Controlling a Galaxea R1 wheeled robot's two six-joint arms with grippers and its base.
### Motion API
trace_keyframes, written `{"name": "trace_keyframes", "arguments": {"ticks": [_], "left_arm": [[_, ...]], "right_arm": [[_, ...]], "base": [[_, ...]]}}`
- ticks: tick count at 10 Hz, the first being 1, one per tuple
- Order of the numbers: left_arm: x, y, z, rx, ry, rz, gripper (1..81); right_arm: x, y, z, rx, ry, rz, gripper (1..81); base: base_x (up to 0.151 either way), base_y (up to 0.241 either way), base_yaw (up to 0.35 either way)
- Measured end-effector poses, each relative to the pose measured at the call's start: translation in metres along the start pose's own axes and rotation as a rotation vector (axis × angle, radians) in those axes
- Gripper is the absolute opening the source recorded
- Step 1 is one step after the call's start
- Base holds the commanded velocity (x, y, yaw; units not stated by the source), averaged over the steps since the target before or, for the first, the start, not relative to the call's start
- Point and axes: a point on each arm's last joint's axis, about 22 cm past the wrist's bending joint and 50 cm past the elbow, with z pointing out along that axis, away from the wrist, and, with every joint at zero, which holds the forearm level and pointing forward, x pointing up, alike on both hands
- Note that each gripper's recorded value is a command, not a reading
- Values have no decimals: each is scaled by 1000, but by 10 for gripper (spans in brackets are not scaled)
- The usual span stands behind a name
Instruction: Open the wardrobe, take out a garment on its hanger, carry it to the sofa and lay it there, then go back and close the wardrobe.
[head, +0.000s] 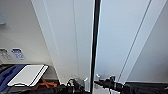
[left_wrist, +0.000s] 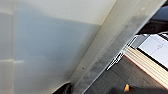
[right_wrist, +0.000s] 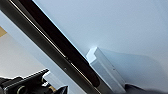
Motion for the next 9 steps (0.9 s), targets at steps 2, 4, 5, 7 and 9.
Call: {"name": "trace_keyframes", "arguments": {"ticks": [2,4,5,7,9], "left_arm": [[-2,4,-3,-7,0,-1,811],[-5,6,-6,-11,-2,-2,811],[-5,6,-6,-12,0,-1,811],[-8,10,-9,-17,-5,-1,811],[-12,13,-14,-23,-5,-5,811]], "right_arm": [[-3,-3,-5,5,3,0,811],[-8,-6,-11,10,-3,6,811],[-13,-9,-16,15,-9,10,811],[-20,-14,-25,21,-13,12,811],[-23,-17,-28,25,-13,14,811]], "base": [[0,0,0],[0,0,0],[0,0,0],[0,0,0],[0,0,0]]}}
